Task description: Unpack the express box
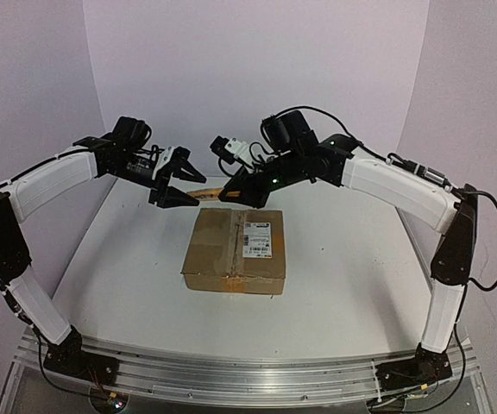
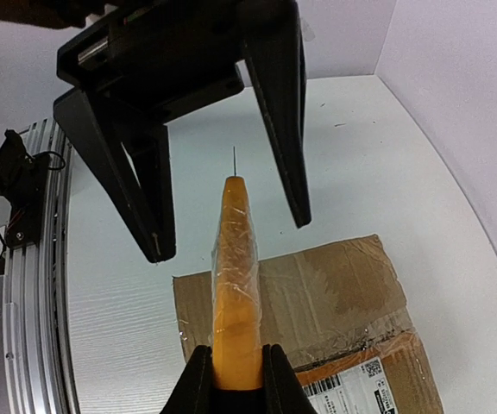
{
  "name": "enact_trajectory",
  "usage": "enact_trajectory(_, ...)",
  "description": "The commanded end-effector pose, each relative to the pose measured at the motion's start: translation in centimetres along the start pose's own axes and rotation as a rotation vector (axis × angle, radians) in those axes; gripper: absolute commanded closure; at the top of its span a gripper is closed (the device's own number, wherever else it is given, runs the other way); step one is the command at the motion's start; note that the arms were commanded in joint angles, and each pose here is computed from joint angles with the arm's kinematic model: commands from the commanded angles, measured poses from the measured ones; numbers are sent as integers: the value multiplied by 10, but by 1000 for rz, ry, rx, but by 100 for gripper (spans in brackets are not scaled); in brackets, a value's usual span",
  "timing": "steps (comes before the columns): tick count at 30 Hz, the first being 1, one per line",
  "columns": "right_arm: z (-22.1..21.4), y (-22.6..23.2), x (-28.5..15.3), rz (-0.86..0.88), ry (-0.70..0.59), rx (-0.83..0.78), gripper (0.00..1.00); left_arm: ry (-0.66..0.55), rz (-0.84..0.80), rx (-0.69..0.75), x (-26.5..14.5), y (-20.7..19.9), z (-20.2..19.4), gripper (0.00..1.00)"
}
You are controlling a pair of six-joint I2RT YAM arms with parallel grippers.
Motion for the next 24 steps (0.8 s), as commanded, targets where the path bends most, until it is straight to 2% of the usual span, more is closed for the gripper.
enact_trajectory(1, 25, 5, -13, 16, -77, -49, 100, 2, -11, -2, -1, 1, 9, 42)
enact_trajectory(5, 26, 6, -12, 29, -85, -51, 100, 9, -6, -26, 3, 4, 9, 53)
enact_trajectory(12, 27, 7, -11, 34, -91, -49, 100, 25, 2, -12, 4, 5, 9, 85)
enact_trajectory(14, 27, 7, -11, 40, -96, -45, 100, 24, 0, -11, 4, 5, 8, 97)
enact_trajectory(18, 26, 6, -9, 65, -99, -9, 100, -2, 14, -14, 4, 9, 11, 100)
enact_trajectory(19, 24, 3, -8, 73, -95, 17, 95, -17, 19, -27, 3, 10, 13, 100)
enact_trajectory(23, 17, -4, -9, 90, -83, 77, 66, -91, 17, -15, -2, 12, 18, 100)
enact_trajectory(24, 17, -3, -8, 97, -81, 79, 62, -99, 10, -11, -1, 11, 18, 100)
Point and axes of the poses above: each gripper's point midway between its finger pads, its own x axis out along the fingers, its own y axis along the line the jaws close on, z = x × y, the point moved 6 cm from there along -x, back along the fingers, and after that the axes turned 6 degrees about x, right-handed, at the moved point
